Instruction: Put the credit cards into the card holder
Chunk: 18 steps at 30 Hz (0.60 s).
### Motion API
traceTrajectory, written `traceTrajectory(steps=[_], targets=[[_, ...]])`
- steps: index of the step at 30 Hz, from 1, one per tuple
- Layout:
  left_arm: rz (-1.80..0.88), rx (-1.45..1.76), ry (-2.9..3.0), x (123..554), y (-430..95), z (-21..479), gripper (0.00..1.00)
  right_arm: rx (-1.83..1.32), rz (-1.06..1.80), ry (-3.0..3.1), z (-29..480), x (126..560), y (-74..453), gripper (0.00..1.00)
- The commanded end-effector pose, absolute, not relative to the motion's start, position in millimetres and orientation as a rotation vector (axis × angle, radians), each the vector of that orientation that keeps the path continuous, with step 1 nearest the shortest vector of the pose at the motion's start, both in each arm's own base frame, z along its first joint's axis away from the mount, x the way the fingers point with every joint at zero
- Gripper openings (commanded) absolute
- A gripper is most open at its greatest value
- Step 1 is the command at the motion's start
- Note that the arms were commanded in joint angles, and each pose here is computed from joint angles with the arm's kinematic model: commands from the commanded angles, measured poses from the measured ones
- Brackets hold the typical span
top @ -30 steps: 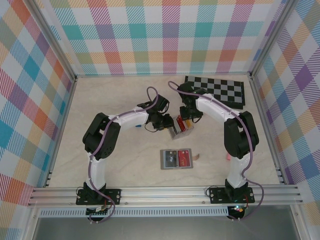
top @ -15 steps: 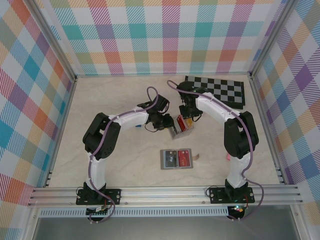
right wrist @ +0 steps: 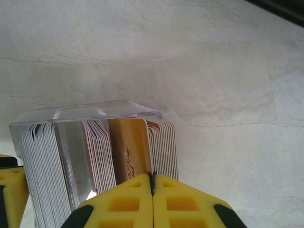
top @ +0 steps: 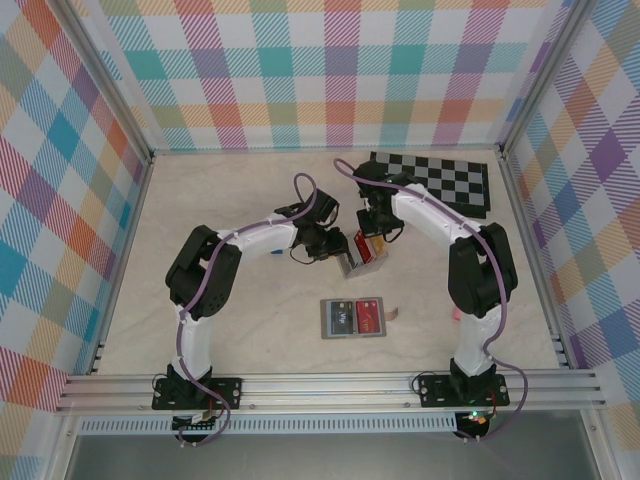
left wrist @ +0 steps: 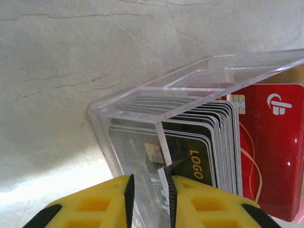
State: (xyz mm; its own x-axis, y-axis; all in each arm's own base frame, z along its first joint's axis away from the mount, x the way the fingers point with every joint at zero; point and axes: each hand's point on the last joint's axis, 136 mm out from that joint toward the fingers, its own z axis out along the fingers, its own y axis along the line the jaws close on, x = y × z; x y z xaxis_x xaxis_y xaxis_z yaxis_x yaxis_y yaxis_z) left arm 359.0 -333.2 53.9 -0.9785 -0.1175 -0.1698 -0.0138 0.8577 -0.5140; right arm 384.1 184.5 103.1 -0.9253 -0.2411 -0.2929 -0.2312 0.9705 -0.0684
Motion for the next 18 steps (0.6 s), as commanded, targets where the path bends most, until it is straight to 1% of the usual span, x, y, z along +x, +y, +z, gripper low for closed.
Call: traceTrajectory(steps=[1, 7, 12, 15, 18], targets=[[-0.599, -0.139, 2.973, 338, -307, 12, 0.26, -0.308, -0.074, 2.783, 124, 386, 174, 0.03], [-0.633, -0.137, 2.942, 340, -309, 22, 0.27, -0.283, 0.068, 2.779, 135, 375, 185, 0.02], [-0.696, -0.113, 2.906, 346, -317, 41, 0.31, -0.247, 0.198, 2.751, 150, 367, 192, 0.00], [-0.746, -0.117, 2.863, 351, -320, 59, 0.37, -0.204, 0.254, 2.736, 159, 362, 192, 0.00], [-0.813, -0.111, 2.805, 356, -324, 84, 0.46, -0.151, 0.340, 2.699, 173, 356, 193, 0.00]])
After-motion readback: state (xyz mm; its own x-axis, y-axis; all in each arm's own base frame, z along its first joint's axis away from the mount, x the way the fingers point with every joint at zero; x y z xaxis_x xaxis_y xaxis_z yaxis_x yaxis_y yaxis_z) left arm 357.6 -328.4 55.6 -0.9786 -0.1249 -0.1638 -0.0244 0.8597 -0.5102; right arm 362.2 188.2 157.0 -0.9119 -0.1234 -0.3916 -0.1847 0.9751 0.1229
